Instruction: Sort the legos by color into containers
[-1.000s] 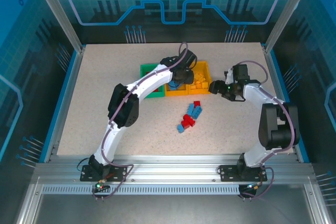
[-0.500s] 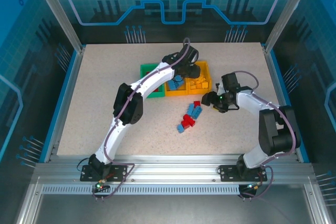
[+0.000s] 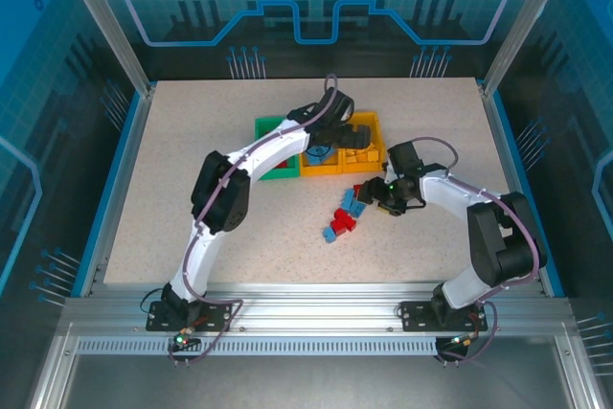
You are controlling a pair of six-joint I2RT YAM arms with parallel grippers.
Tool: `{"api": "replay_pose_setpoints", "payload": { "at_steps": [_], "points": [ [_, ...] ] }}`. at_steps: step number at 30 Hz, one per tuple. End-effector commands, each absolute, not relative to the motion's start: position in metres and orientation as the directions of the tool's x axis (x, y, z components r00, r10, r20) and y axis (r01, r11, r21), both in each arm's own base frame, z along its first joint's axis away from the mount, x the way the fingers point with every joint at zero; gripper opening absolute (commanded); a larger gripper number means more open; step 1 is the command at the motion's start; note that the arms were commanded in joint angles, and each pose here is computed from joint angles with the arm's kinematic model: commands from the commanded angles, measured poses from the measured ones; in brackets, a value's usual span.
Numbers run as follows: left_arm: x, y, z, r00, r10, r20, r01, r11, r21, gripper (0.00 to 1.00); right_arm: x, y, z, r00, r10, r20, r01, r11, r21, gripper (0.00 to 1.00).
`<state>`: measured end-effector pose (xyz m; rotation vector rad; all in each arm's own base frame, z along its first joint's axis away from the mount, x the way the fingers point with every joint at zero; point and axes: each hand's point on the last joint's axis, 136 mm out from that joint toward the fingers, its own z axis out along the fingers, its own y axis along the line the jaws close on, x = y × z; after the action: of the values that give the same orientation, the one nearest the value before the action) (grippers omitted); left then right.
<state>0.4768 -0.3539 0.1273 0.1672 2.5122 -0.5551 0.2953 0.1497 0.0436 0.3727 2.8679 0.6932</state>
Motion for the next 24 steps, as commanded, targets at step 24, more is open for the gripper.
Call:
{"api": "replay_pose_setpoints", "payload": {
  "at_steps": [24],
  "points": [
    [0.402,-0.274,0.127,-0.838,-0.141,-0.527,0.102,0.909,-0.405,0.99,0.302,0.157,0.018,-0.963,0.259,-0.070,0.223,0.918,0.327,0.45]
  ]
}}
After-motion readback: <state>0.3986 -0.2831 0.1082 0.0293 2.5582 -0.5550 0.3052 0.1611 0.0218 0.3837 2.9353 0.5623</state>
